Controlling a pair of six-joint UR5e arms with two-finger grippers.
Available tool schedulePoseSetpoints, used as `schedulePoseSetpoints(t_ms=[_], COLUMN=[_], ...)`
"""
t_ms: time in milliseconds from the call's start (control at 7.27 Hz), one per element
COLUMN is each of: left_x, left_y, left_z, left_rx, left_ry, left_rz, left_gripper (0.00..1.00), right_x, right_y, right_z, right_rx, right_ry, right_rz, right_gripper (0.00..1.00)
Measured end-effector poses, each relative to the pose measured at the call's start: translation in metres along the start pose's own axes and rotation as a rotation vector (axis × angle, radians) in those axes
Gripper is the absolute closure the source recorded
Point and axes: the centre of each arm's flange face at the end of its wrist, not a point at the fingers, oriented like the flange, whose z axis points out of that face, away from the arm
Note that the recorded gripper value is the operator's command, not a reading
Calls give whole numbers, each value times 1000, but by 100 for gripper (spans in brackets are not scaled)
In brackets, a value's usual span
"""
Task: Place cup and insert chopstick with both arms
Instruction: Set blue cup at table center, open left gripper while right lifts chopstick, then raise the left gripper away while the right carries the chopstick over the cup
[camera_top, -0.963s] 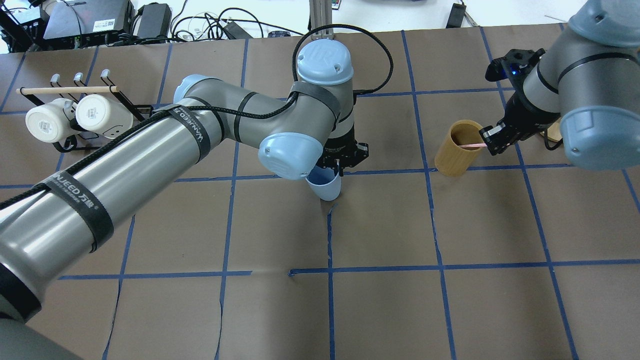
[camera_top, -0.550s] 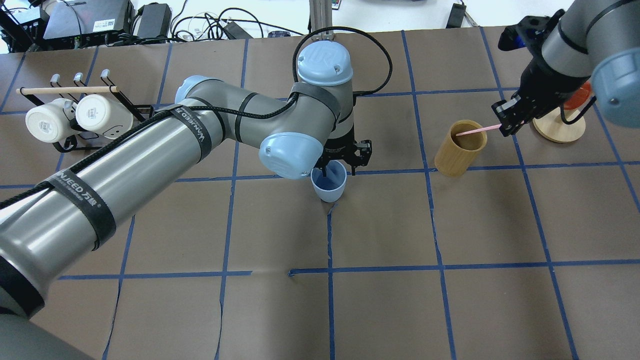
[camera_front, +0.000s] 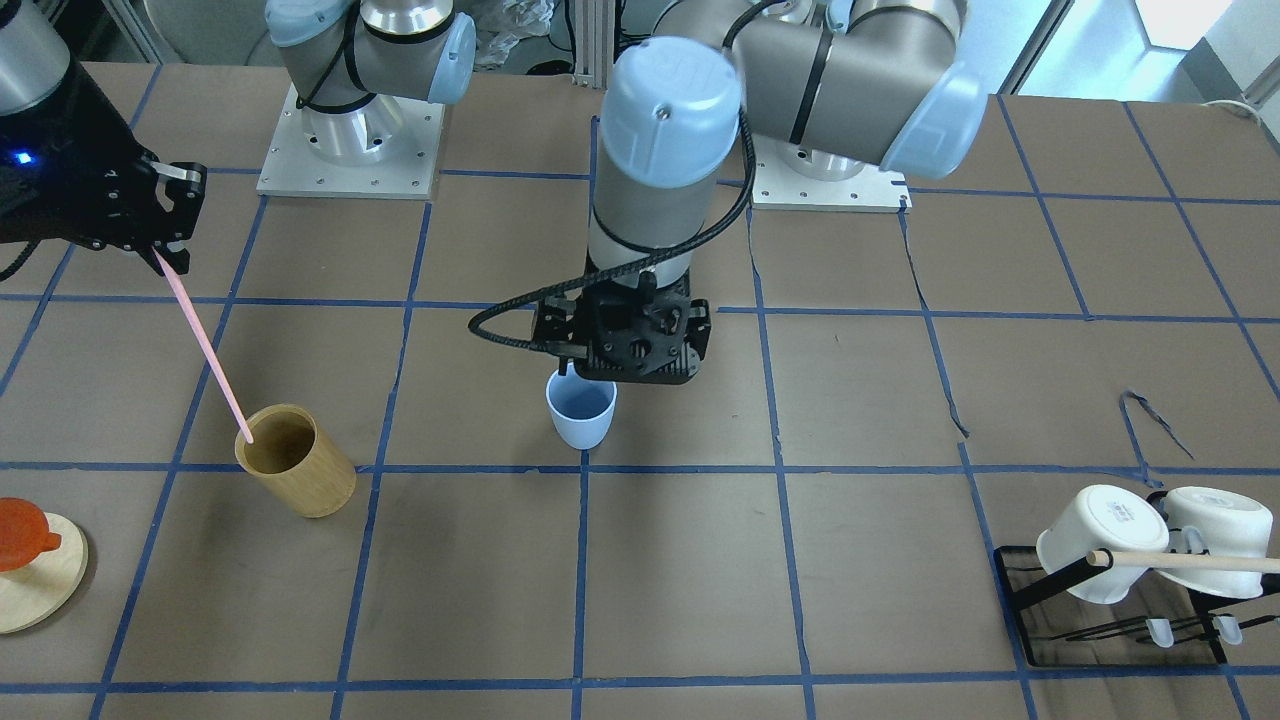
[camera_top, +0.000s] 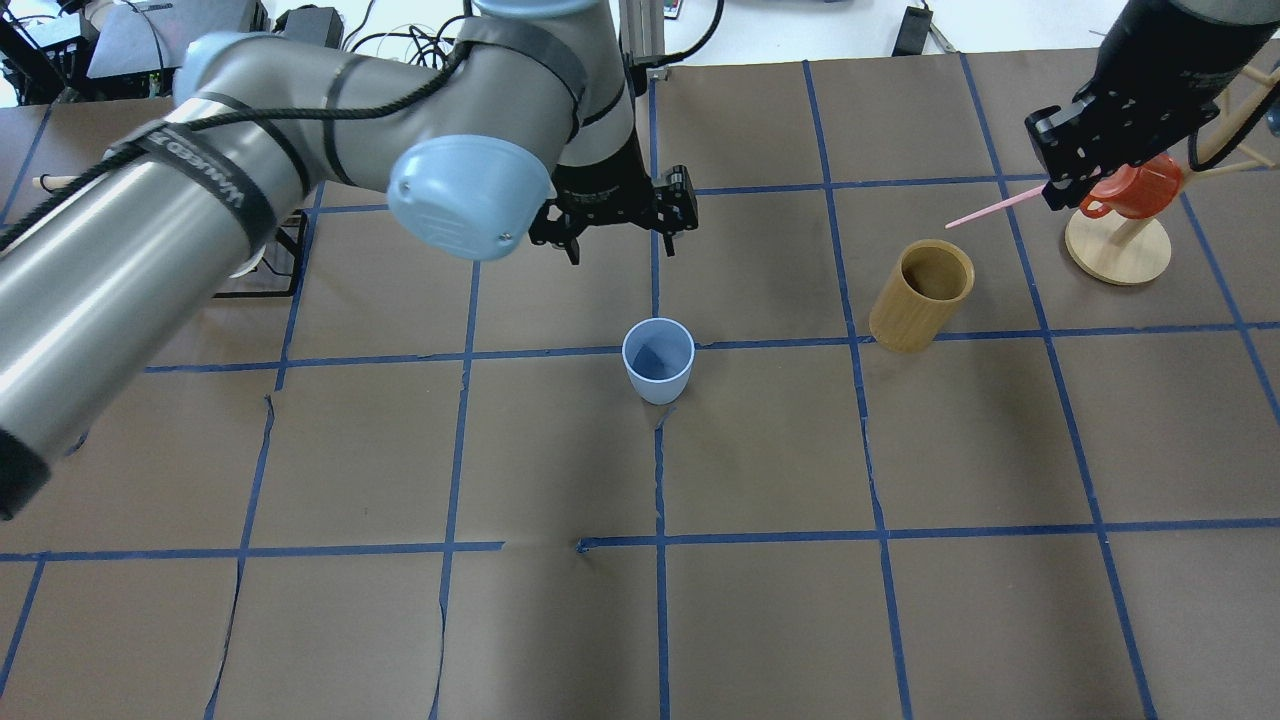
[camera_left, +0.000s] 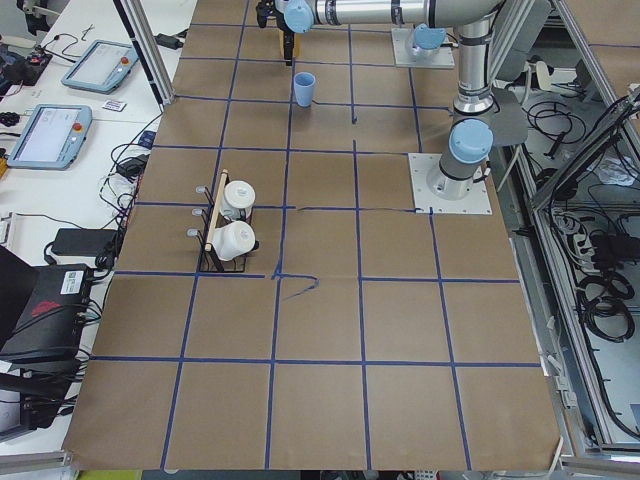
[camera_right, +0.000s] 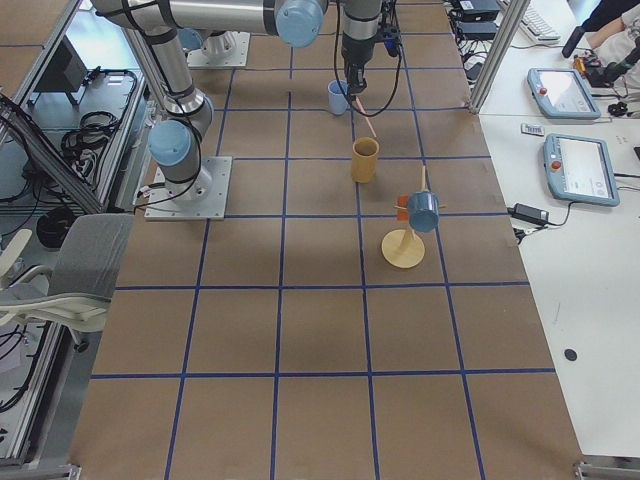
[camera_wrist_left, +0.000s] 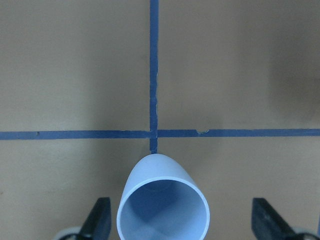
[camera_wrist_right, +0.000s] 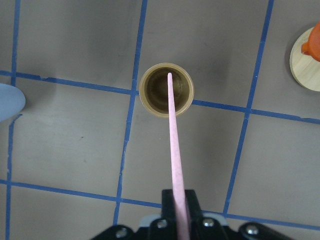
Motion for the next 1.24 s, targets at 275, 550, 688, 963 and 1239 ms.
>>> schedulePoseSetpoints(t_ms=[275, 550, 688, 963, 1239], left_x=[-56, -115, -133, -148, -151], left_y=[12, 22, 25, 27, 27], left_z=[-67, -106, -117, -122, -120], left_rx=[12, 16, 25, 31, 29], left_ry=[-3, -17, -24, -27, -26], left_rz=[-23, -13, -29, -51, -59], left_gripper=[0, 0, 0, 0, 0], right_x=[-70, -150, -184, -240, -267], right_y=[0, 7, 11, 16, 16], right_z=[-2, 7, 15, 35, 47], right_rx=[-14, -33, -49, -81, -90], right_ry=[6, -3, -18, -31, -29], right_rz=[53, 118, 164, 233, 253], right_gripper=[100, 100, 100, 100, 100])
